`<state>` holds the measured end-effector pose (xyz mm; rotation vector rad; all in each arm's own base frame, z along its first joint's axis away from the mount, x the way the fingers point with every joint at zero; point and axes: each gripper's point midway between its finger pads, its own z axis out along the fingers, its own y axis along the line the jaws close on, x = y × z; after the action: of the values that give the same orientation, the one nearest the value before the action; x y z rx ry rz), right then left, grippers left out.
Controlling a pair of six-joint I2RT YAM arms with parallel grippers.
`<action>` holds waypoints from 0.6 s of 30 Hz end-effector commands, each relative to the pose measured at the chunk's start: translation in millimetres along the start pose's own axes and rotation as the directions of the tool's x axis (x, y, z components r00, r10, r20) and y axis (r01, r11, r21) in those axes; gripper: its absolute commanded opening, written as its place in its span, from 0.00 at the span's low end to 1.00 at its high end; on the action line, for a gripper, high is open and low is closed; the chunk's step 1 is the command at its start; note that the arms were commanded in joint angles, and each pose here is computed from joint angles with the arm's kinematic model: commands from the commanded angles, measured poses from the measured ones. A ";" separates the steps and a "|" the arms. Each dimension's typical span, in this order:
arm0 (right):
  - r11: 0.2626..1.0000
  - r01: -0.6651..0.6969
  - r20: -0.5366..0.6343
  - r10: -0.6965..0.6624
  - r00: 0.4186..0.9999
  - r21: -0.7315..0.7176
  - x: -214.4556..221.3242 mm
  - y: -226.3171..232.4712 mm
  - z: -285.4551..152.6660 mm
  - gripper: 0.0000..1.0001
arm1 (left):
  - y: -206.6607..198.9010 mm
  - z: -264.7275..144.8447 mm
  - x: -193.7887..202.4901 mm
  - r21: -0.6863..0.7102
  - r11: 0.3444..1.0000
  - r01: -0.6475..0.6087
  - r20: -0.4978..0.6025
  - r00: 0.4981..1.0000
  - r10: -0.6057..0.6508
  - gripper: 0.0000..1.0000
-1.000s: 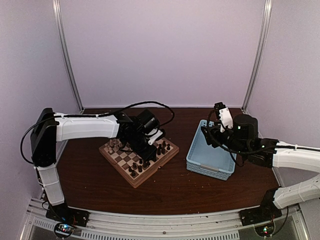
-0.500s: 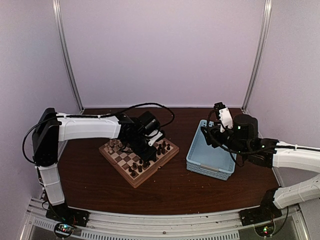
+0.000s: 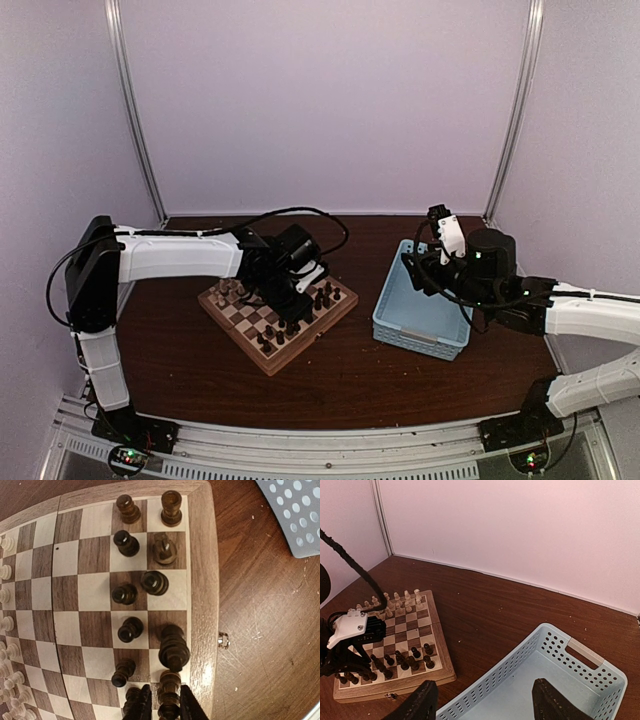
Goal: Set up the chess pieces on the board
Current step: Adjust the chess piece on the chessboard.
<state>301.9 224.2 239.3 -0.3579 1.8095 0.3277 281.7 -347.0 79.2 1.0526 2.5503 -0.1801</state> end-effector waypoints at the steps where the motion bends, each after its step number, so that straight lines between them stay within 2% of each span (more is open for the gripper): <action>1: 1.000 -0.015 0.008 0.015 1.000 -0.008 -1.5 0.0 1.2 0.67 | 1.9 7.2 7.0 -0.020 1.000 -0.021 -0.026 0.999 0.020 0.19; 8: 1.000 -0.012 0.007 0.013 1.000 -0.006 -1.5 -0.3 1.2 0.68 | 0.2 6.0 6.3 -0.011 1.000 -0.021 -0.026 0.999 0.021 0.13; 18: 1.000 -0.014 0.007 0.014 1.000 -0.009 -1.5 0.2 1.5 0.68 | -3.5 2.1 -0.1 0.012 1.000 -0.015 -0.006 1.000 0.015 0.12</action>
<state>301.8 224.6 239.1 -0.3610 1.8103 0.3319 281.3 -346.9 78.4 1.0593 2.5503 -0.1784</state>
